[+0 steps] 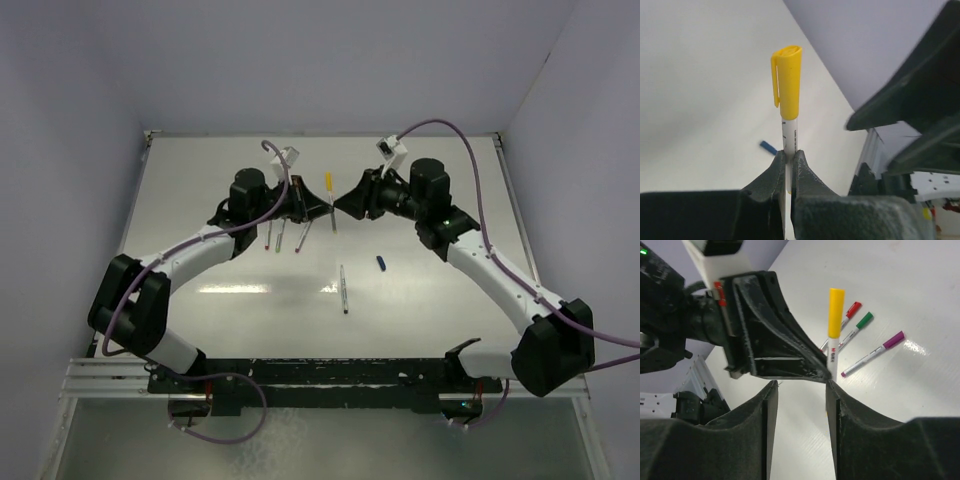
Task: Insert the pens into the pen caps
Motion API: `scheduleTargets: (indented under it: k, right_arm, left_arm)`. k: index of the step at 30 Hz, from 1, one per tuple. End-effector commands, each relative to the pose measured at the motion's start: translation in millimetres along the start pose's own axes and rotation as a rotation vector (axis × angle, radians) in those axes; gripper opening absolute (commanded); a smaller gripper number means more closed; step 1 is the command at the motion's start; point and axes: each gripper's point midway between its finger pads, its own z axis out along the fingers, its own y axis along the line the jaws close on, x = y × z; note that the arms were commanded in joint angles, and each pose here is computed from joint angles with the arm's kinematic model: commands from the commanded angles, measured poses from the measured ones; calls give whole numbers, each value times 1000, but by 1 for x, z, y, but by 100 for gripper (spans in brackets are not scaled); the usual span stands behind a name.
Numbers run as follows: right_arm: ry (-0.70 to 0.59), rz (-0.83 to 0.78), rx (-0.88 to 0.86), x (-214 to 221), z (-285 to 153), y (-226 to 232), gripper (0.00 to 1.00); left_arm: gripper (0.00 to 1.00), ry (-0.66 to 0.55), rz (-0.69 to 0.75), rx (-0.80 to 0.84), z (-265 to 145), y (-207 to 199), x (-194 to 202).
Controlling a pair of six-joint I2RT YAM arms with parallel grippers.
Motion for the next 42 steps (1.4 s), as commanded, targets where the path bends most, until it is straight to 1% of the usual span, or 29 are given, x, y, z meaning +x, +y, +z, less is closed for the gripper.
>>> scheduleTargets:
  k: [1,4,7,11,15,20,27,34,36,39,42]
  right_arm:
    - [-199,-88,11,-78,-23,35,47]
    - [-283,-135,68,-100,-40,37,49]
    - [-312,-150,158,-104,-51,24,50]
    - [-272,-111,317,-87,-56,-8,50]
    - [-225,-69,398,-65,-59,-29,49]
    - [-208,-43,438,-49,-64,-39,49]
    - [-187,-36,470,-40,-64,-48,49]
    - [-163,-27,486,-30,-62,-55,49]
    - [-164,-29,490,-30,-63,-55,49]
    - [-163,-30,495,-29,-64,-56,49]
    - [-162,-28,499,-28,-65,-57,49]
  left_arm:
    - [0,64,75,-238,-11,46,4]
    - [0,178,50,-390,-16,85,31]
    - [0,248,56,-462,-9,106,42]
    - [0,340,112,-544,7,120,54]
    - [0,428,163,-656,17,140,65]
    - [0,449,160,-722,26,160,68]
    - [8,444,147,-809,27,178,67]
    - [11,471,142,-839,32,194,75]
    - [14,480,142,-844,33,197,77]
    - [25,492,145,-854,34,202,80]
    - [30,496,148,-859,34,205,81]
